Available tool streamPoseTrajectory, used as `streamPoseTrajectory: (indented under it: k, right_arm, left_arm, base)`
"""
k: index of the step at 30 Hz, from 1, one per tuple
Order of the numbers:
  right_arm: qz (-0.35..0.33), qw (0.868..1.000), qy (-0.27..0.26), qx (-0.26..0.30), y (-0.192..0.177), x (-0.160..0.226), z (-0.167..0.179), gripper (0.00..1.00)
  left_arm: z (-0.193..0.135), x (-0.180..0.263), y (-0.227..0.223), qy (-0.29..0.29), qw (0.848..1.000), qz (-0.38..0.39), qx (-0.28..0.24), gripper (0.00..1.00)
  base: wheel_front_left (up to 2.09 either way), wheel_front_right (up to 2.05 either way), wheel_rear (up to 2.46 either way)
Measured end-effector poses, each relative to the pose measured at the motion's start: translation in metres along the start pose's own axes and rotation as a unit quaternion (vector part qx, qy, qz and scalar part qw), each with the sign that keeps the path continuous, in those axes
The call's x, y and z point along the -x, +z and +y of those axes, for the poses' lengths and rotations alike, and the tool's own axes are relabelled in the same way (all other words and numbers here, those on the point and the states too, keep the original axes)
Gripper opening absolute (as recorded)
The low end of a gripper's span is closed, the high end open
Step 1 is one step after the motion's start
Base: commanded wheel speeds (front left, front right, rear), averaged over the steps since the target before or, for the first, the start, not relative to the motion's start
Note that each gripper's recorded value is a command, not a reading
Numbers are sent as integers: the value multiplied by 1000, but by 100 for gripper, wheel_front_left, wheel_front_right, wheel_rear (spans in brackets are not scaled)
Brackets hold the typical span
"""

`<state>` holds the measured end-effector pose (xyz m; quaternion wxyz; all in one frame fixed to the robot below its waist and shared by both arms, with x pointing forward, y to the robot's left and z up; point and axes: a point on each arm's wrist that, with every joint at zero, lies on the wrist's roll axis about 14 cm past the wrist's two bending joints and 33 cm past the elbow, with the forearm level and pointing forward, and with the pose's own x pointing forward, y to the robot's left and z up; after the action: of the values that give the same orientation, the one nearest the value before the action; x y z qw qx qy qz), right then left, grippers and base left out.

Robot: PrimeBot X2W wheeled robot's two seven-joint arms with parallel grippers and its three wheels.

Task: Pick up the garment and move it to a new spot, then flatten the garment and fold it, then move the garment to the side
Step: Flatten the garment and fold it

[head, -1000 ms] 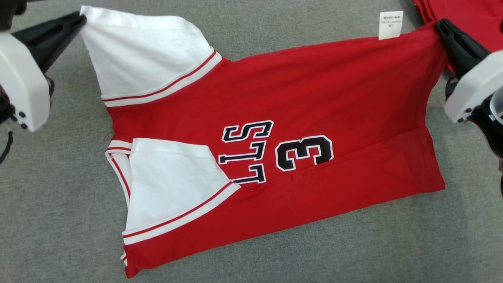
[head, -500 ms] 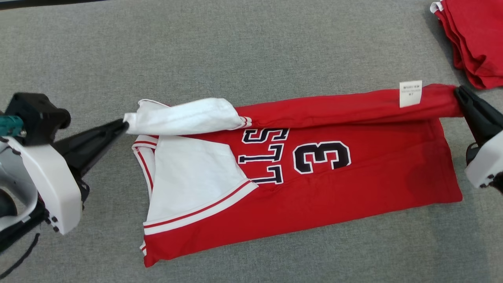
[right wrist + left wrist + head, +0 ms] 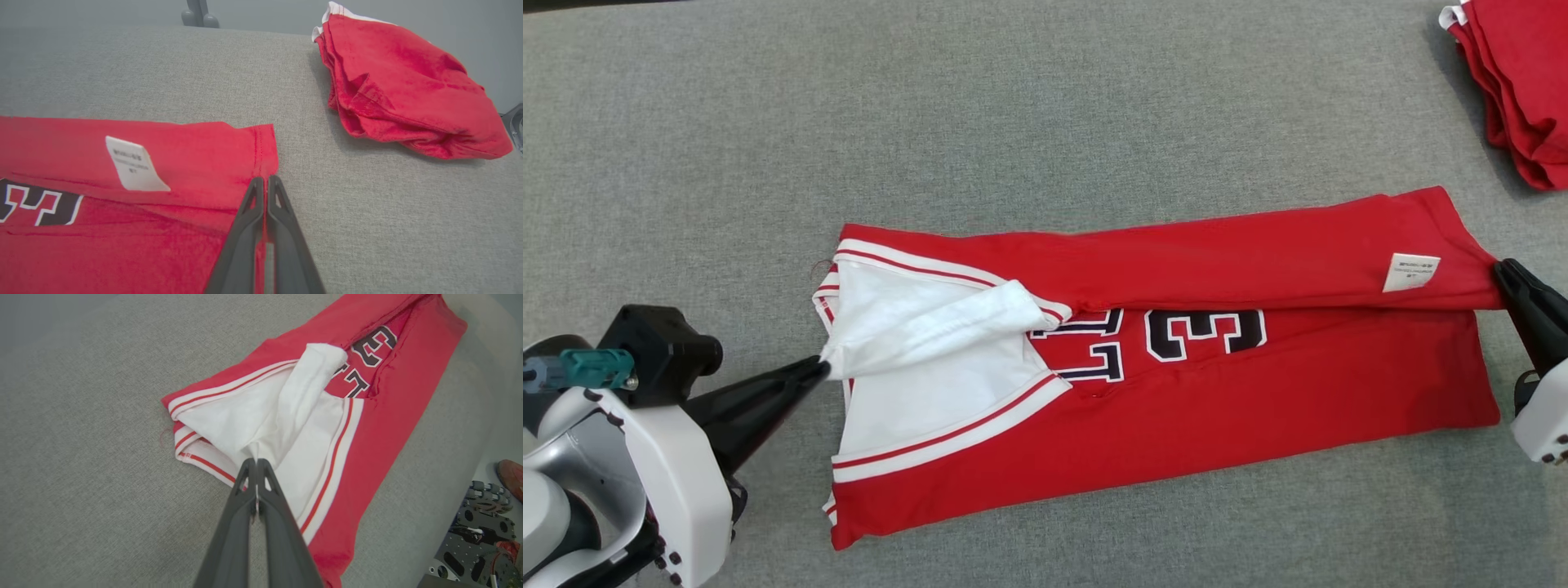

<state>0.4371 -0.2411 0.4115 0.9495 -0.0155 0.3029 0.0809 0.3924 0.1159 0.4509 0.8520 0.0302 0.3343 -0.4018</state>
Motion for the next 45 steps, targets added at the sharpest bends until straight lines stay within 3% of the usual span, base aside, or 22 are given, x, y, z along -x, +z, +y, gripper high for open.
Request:
streamPoseTrajectory:
  k: [19, 20, 21, 22, 23, 30, 35, 42, 45]
  right_arm:
    - [31, 999, -20, -11, -33, -12, -3, 0]
    - [30, 999, -17, -15, -34, -13, 0, 14]
    - [26, 999, -19, -21, -34, -14, 0, 65]
    - [20, 999, -21, -25, -32, -15, -1, 65]
    - [15, 999, -25, -27, -31, -14, -3, 100]
    - [-53, 994, -69, -64, -28, 11, -17, 100]
    - [-87, 983, -88, -136, -46, 38, -9, 100]
    - [-143, 961, -89, -220, -36, 39, -6, 100]
    - [-140, 960, -83, -229, -30, 29, -6, 100]
  left_arm:
    - [-19, -8, -34, -9, 998, 28, 57, 0]
    - [-19, -10, -36, -8, 998, 26, 59, 33]
    - [-19, -13, -38, -4, 998, 24, 63, 73]
    - [-19, -15, -40, 1, 998, 20, 67, 73]
    - [-19, -17, -40, 5, 998, 14, 67, 100]
    - [-13, -20, -27, 90, 987, -99, 93, 100]
    - [-7, -13, -25, 178, 963, -158, 127, 100]
    - [4, 16, 1, 305, 911, -264, 83, 100]
    - [2, 23, 1, 328, 898, -280, 85, 100]
  base:
    - [0, 0, 0]
    - [0, 0, 0]
    - [0, 0, 0]
    - [0, 0, 0]
    - [0, 0, 0]
    - [0, 0, 0]
    - [0, 0, 0]
    - [0, 0, 0]
    - [0, 0, 0]
